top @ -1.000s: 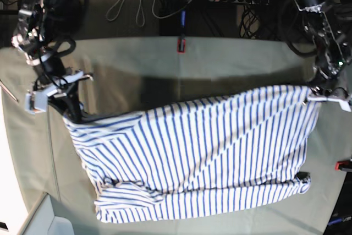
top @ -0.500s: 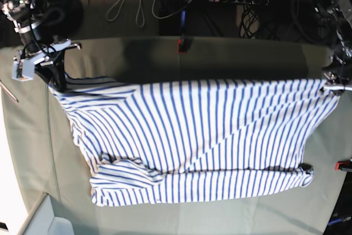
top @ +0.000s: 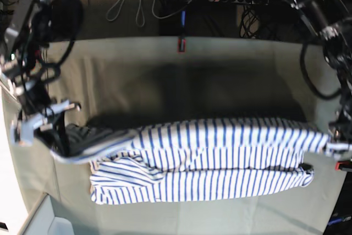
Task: Layout the t-shirt on the table in an organized manner, then fold the t-shirt properly
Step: 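Lift the shirt by its corners with both grippers and shake it, then lower the shirt flat onto the table, pulling it back with both grippers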
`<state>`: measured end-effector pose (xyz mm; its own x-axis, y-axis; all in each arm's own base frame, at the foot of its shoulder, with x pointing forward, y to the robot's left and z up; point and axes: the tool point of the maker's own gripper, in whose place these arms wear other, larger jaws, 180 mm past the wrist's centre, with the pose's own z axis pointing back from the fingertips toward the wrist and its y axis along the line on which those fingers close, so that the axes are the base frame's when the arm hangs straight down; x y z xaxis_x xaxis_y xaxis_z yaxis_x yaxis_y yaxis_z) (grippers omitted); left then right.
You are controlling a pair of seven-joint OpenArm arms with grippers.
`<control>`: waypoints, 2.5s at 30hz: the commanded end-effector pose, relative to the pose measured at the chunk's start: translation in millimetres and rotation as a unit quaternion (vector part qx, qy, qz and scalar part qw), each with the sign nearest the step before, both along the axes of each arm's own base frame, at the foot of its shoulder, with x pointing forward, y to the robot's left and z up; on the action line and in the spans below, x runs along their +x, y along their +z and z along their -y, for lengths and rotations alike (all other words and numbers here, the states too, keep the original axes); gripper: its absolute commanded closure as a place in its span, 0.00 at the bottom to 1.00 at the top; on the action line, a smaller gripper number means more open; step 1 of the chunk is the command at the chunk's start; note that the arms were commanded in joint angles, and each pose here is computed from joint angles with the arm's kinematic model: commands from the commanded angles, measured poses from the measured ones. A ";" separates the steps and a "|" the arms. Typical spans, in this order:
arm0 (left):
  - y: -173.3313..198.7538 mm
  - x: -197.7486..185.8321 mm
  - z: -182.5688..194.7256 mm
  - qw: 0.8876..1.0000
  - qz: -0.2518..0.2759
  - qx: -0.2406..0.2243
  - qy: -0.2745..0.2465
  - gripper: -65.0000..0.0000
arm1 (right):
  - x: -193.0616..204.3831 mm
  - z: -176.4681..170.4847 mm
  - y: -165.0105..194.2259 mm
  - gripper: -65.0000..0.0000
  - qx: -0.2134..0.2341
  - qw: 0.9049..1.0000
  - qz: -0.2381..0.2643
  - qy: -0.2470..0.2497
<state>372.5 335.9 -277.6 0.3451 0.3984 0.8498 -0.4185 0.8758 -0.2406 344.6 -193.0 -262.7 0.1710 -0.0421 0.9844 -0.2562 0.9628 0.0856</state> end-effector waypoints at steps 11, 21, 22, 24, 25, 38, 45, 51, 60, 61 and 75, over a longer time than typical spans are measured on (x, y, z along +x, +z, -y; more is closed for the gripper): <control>141.3 163.9 26.5 0.990 0.125 -0.031 -0.055 1.00 | 171.8 17.8 154.0 1.00 -0.011 0.992 0.122 0.000; 295.7 222.5 64.2 0.962 0.255 0.027 -0.091 1.00 | 221.9 48.5 299.4 1.00 0.016 0.972 0.235 -0.004; 302.2 222.7 66.5 0.961 0.260 0.032 -0.093 1.00 | 221.7 48.3 304.9 1.00 0.014 0.970 0.241 -0.003; 303.0 224.4 73.6 0.960 0.261 0.030 -0.099 1.00 | 220.8 49.0 309.0 1.00 0.011 0.969 0.247 -0.003; 302.0 224.7 75.1 0.960 0.261 0.027 -0.100 1.00 | 219.6 54.6 308.8 1.00 0.009 0.969 0.246 -0.008; 107.5 134.1 31.9 0.991 0.124 -0.017 -0.053 1.00 | 134.0 45.4 129.2 1.00 -0.042 0.988 0.149 0.003; 17.0 46.0 37.3 0.994 0.055 -0.077 -0.057 1.00 | 44.2 33.2 43.5 1.00 -0.064 0.995 0.074 0.011; -46.3 -33.6 22.1 0.988 -0.007 -0.155 -0.023 1.00 | -26.4 53.7 -4.6 1.00 -0.053 0.998 0.010 -0.046; -30.3 -95.3 -17.4 0.984 0.015 -0.173 0.029 1.00 | -87.5 76.5 -32.7 1.00 -0.058 0.992 -0.047 -0.100; -27.0 -101.9 -23.8 0.985 0.017 -0.168 0.038 1.00 | -93.2 73.6 -34.3 1.00 -0.058 0.992 -0.052 -0.099; -73.3 -163.3 -20.6 0.978 -0.047 -0.184 0.082 1.00 | -134.6 62.3 -61.1 1.00 -0.048 0.988 -0.106 -0.103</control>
